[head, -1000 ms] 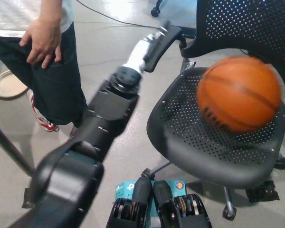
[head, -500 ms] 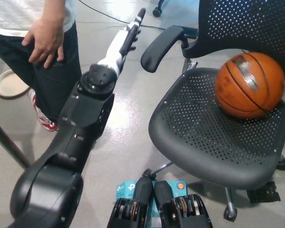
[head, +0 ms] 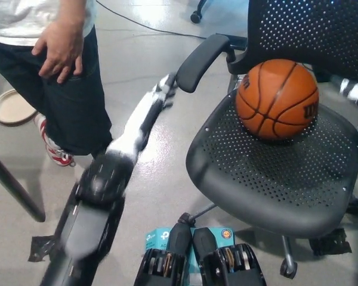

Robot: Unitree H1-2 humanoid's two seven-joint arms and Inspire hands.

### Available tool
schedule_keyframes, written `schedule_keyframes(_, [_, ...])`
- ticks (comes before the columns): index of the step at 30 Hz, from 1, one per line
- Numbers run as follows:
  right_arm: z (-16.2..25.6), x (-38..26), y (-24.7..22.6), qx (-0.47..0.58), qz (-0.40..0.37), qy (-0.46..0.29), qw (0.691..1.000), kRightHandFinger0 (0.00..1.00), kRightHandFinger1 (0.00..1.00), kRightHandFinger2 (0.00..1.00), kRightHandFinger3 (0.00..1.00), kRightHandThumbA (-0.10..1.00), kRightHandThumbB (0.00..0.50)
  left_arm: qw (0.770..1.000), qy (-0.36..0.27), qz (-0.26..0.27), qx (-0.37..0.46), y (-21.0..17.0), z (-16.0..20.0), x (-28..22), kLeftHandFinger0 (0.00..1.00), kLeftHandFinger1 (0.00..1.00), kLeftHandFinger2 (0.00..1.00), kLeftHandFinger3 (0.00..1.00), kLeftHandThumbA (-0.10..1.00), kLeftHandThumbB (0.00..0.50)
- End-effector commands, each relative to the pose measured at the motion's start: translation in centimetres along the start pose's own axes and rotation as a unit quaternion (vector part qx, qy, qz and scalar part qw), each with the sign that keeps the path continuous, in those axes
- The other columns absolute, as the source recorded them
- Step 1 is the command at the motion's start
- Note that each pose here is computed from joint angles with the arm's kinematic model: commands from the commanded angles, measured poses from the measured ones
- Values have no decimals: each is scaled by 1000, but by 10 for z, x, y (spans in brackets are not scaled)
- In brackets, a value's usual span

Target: The robot grabs the basketball from a person using both hands and then drops it on the black chair in the front

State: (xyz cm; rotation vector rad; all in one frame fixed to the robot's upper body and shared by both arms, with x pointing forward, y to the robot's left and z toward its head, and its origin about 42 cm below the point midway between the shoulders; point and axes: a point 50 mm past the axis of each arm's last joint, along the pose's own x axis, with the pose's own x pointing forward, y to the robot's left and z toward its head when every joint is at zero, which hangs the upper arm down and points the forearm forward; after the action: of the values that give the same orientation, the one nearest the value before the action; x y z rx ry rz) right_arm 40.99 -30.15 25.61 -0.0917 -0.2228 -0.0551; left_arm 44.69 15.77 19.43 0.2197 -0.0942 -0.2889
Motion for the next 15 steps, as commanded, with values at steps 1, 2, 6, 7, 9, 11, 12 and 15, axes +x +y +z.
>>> schedule_keyframes(1, [-2,-64,38,-10,70,-71,995,1000,1000,1000,1000,1000,222,993,-102,-24,45,16,9,-76,1000,1000,1000,1000,1000,157])
schedule_keyframes(2, [-2,-64,38,-10,70,-71,995,1000,1000,1000,1000,1000,221,994,-101,-25,45,16,9,-76,1000,1000,1000,1000,1000,156])
schedule_keyframes(6, [-64,-104,60,23,64,-13,998,1000,1000,1000,1000,1000,193,996,-83,32,30,37,-31,-129,1000,1000,1000,1000,1000,187])
schedule_keyframes(7, [-64,-105,60,23,64,-14,998,1000,1000,1000,1000,1000,192,996,-83,32,30,37,-31,-130,1000,1000,1000,1000,1000,187])
schedule_keyframes(9, [-65,-105,60,23,64,-15,998,1000,1000,1000,1000,1000,192,995,-84,32,30,37,-31,-130,1000,1000,1000,1000,1000,187])
schedule_keyframes(11, [-113,-127,68,46,42,45,997,1000,1000,1000,1000,1000,154,995,-52,85,-4,47,-63,-167,1000,1000,1000,1000,1000,166])
schedule_keyframes(12, [-121,-131,69,49,42,57,996,1000,1000,1000,1000,1000,138,994,-42,98,-9,49,-72,-175,1000,1000,1000,1000,1000,144])
schedule_keyframes(15, [-135,-139,73,51,42,65,996,1000,1000,1000,1000,1000,91,993,-22,115,-2,52,-91,-185,1000,1000,1000,1000,1000,137])
